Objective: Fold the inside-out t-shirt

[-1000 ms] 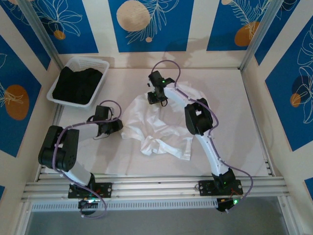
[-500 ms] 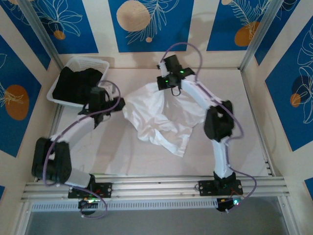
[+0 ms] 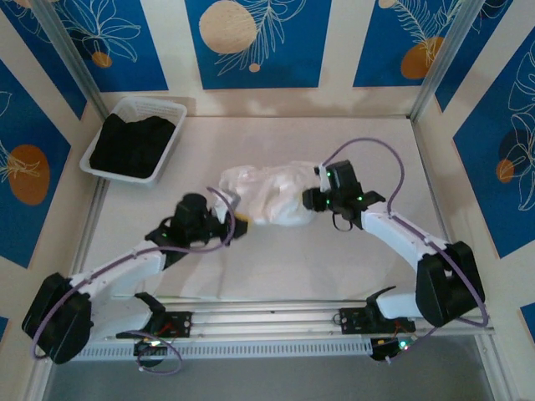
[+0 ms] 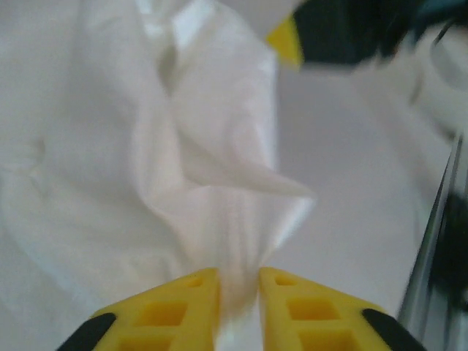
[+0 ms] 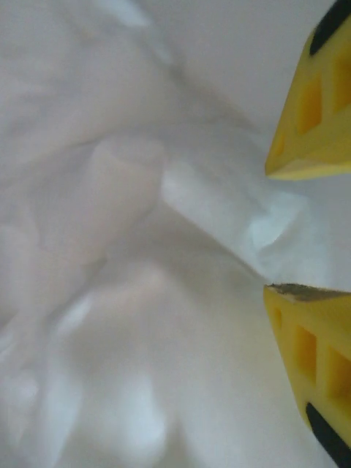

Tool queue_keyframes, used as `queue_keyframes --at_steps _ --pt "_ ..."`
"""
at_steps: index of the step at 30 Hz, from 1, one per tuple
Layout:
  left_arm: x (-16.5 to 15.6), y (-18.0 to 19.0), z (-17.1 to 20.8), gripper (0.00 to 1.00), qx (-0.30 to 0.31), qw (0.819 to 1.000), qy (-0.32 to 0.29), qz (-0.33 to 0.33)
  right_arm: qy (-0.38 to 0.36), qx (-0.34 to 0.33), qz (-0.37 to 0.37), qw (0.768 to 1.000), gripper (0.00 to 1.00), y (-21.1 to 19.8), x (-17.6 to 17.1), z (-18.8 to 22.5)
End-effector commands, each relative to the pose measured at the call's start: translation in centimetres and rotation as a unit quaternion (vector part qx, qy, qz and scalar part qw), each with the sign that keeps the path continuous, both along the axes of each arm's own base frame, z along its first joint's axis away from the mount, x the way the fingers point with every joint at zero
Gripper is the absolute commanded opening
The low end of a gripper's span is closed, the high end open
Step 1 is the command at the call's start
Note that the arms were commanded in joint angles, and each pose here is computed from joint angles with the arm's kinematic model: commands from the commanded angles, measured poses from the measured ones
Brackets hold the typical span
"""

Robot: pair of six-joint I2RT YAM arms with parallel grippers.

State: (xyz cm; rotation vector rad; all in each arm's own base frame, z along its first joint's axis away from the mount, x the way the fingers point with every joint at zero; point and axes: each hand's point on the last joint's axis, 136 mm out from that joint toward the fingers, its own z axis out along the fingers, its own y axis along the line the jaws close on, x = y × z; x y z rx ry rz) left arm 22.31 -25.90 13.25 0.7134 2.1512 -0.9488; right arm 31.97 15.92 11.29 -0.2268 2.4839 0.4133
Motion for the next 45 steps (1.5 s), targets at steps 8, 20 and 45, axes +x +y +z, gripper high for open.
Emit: queue_keyframes --at_steps 8,20,45 --pt "1.6 1.3 -0.9 0.51 0.071 0.995 -0.003 0.072 -0.018 -0.014 0.046 0.999 0.51 4.2 -0.5 1.7" --pt "8.4 -2.5 -5.0 0.55 0.153 0.985 0.005 0.085 0.016 0.031 0.004 0.999 0.55 7.6 2.1 -2.2" --pt "10.9 2.0 -1.4 0.17 0.064 0.983 0.015 0.172 -0.007 0.192 0.184 0.964 0.01 7.0 -3.5 4.0"
